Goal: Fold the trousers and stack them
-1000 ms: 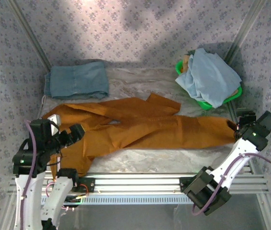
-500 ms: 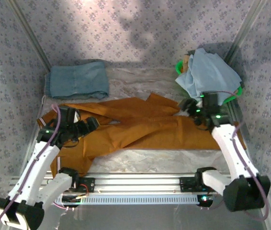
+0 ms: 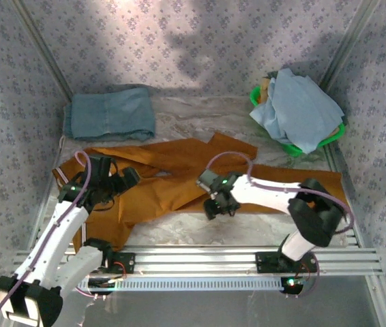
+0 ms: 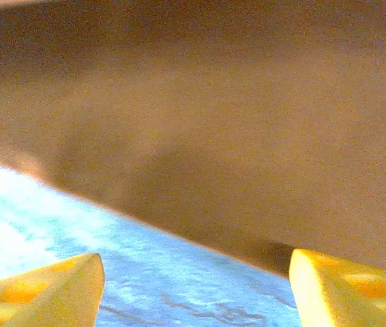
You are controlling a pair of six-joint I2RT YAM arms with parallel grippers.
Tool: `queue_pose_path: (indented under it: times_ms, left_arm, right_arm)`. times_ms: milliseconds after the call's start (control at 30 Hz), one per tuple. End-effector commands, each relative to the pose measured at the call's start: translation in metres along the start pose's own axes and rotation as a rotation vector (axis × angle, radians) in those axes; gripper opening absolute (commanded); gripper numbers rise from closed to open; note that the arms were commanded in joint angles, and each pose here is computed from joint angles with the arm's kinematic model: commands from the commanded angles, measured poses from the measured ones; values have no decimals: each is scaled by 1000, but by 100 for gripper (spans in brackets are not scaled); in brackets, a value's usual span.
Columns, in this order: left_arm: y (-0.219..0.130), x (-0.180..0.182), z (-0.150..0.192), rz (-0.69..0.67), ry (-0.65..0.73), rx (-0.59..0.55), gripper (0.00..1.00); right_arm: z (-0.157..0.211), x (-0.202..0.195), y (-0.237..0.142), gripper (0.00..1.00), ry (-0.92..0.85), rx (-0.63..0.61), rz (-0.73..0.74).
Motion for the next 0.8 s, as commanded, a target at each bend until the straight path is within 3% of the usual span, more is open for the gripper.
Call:
queue_pose_path:
  times_ms: [0,200,333,533,767]
  left_arm:
    - [-4,-4,-17,46,-16,-42,99]
    - [7,3,-20,50,-58,-25,99]
    - [9,5,-21,52,-64,-17,99]
    - [1,8,-25,45,-63,-32,99]
    - [-5,14,-37,33,-94,-66,99]
  right_arm:
    - [-9,23,-6,74,-226,-73,116]
    - [-24,48,9,71,-385,-93,169]
    - [-40,58,15,58,-436,-111,167]
    - [-44,55,15,0,-414,-86,89]
    - [12,57,-32,0,-447,-41,-57]
Point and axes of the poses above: each hand's point on the last joint's axis, 136 mm out from that joint toward the fingers, its own y axis out along the fingers, its own x axis along the line the jaws close on, z = x × y, the point moved 5 cm from there along -y, back along the fingers, and after that the axes turned 13 degrees about y, right-handed, at the moved point
